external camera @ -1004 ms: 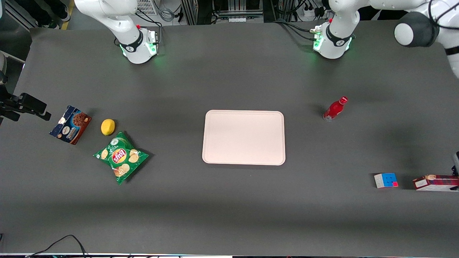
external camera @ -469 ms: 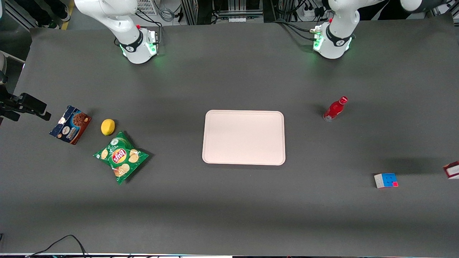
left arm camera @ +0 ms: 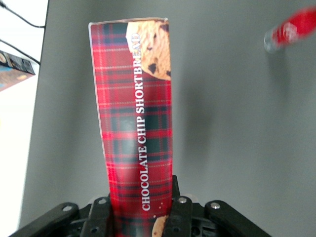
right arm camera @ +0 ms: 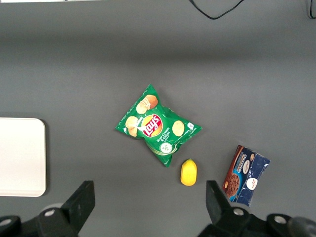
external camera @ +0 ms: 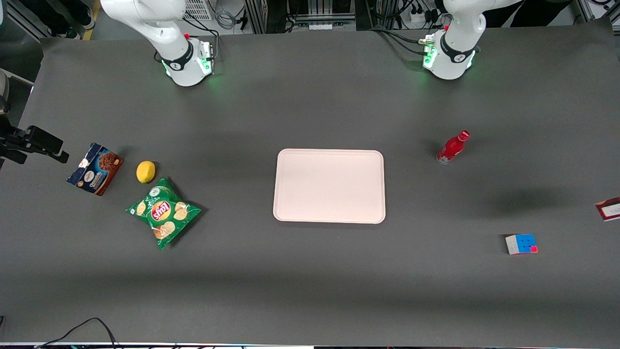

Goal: Place red cookie box on tray
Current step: 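Carry the upright shortbread box with the left gripper to the tray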

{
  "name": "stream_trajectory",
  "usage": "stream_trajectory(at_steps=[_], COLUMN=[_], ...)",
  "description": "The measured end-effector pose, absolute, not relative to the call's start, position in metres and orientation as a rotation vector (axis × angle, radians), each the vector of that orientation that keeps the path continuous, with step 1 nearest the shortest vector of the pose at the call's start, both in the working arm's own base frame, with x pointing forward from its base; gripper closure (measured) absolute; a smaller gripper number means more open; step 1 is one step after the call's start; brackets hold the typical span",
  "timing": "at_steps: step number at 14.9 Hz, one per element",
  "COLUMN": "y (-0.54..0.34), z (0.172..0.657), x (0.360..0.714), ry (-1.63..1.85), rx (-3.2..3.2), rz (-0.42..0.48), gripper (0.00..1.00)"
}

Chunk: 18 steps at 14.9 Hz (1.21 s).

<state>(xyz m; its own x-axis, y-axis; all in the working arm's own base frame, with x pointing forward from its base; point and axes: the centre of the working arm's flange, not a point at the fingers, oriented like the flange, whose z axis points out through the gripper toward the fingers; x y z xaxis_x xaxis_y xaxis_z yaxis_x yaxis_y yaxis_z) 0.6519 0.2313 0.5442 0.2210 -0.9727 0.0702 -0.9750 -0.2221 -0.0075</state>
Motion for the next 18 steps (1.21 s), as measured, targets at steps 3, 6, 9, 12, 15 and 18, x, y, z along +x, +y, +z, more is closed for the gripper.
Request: stream_trajectory(at_steps=[3,6,9,12,15,18], y=[0.183,0.124,0.059,-0.005,-0.092,-0.177], z=[0.544,0.549,0.553,0.554,0.552,0.546], x=[0.657,0.665,0.671,0.672,0.666,0.649], ry=[-1.657,-1.434,-1.229,-0.959,-0.629,-0.328], rx=[2.550,2.663,2.752,2.859,2.962,3.016], rz=[0.017,-0.031,-0.059,-0.095,-0.148,-0.173], gripper=[0.62,0.62,0.62,0.62,0.62,0.62])
